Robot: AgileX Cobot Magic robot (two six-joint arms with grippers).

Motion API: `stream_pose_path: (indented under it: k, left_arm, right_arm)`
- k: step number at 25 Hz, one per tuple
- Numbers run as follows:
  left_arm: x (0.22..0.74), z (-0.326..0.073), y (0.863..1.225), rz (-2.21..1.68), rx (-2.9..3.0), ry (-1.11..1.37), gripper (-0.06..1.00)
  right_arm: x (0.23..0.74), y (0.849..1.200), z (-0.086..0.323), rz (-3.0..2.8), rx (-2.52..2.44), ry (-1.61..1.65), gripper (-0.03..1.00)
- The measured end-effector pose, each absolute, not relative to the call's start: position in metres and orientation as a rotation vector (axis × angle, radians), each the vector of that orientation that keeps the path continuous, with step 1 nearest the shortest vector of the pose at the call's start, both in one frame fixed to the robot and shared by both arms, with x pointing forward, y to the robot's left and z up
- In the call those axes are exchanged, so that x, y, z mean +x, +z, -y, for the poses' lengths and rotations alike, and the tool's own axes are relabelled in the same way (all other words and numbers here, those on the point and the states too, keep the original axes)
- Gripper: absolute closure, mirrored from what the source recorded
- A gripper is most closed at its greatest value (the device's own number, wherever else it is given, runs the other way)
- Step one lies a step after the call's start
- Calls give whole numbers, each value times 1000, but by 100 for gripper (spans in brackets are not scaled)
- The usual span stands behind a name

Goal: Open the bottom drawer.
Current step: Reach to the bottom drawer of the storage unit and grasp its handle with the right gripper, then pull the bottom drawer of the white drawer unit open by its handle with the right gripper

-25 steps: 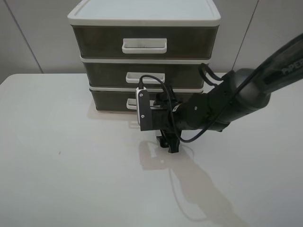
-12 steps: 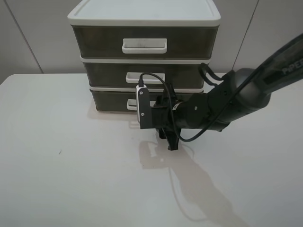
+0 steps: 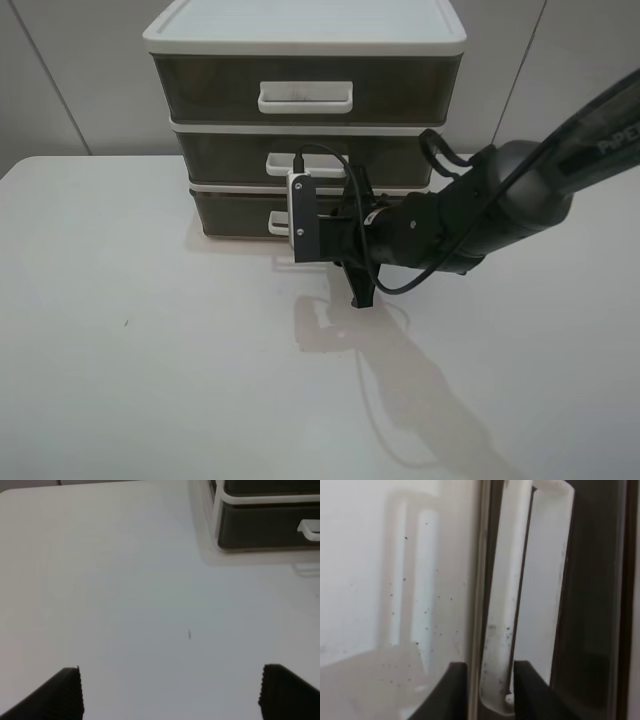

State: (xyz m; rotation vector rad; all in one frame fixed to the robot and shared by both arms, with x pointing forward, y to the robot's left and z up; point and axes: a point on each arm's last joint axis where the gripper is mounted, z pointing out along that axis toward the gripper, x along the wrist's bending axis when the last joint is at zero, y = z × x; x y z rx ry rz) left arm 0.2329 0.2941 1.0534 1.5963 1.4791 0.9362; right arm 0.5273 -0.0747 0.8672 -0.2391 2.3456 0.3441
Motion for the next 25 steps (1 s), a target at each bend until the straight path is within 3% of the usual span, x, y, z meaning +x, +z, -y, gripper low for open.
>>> stream_pose_path:
  k: [9,25]
  left_arm:
    - [233,-294,1053,-1479,1596,936,23]
    - [233,-294,1053,-1479,1596,936,23]
  right_arm:
    - [528,868,75,-2335,-218,343,91]
    - [525,874,75,-2364,-222,365,92]
